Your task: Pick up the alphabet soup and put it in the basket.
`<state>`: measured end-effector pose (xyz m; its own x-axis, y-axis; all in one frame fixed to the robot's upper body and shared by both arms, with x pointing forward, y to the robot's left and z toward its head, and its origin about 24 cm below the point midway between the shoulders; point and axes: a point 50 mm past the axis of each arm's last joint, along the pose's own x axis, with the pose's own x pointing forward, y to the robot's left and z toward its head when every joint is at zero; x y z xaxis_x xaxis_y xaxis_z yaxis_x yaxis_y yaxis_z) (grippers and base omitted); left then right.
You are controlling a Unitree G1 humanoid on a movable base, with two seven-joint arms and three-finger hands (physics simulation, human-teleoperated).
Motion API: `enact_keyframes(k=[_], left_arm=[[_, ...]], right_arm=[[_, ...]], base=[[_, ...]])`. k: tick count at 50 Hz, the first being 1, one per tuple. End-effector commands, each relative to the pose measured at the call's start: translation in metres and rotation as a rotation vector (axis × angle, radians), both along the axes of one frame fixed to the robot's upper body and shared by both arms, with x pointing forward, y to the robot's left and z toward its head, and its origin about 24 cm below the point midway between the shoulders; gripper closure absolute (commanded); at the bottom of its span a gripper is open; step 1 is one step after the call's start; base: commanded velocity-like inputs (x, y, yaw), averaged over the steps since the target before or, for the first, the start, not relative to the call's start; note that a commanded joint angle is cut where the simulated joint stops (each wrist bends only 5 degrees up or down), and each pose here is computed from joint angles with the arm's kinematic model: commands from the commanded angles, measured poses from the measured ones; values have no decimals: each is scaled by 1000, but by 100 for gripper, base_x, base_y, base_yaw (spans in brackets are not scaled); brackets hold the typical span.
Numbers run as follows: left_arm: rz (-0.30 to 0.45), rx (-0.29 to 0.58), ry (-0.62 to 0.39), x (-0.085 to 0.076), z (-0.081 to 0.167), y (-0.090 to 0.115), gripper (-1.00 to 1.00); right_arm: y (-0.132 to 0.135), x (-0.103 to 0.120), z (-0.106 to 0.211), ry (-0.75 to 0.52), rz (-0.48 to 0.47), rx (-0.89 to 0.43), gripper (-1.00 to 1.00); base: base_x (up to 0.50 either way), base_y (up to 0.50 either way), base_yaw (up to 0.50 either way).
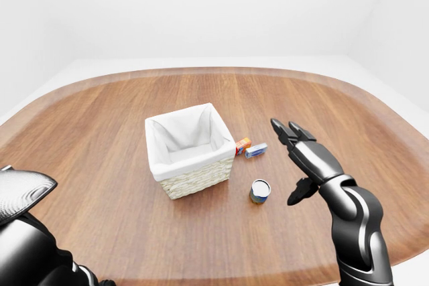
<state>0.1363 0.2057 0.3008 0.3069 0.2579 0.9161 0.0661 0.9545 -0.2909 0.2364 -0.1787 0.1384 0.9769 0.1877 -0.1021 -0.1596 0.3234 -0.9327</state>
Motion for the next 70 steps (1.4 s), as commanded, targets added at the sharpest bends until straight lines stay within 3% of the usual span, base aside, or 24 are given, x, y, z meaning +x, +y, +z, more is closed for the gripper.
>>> enact_keyframes(k=[1, 21, 42, 70], left_arm=[[-2, -2, 2, 0, 0, 0, -100], [-1, 1, 1, 0, 0, 0, -100], [-27, -2, 28, 2, -1, -2, -100], [-7, 7, 16, 1, 0, -1, -100]], right_arm=[[1, -5, -25, 78, 0, 0, -100], [13, -13, -62, 110, 23, -3, -100], [23, 7, -108, 134, 0, -20, -100], [35, 37, -132, 128, 4, -33, -100]], base=[[0, 0, 0], [0, 0, 0], [0, 0, 0], [0, 0, 0]])
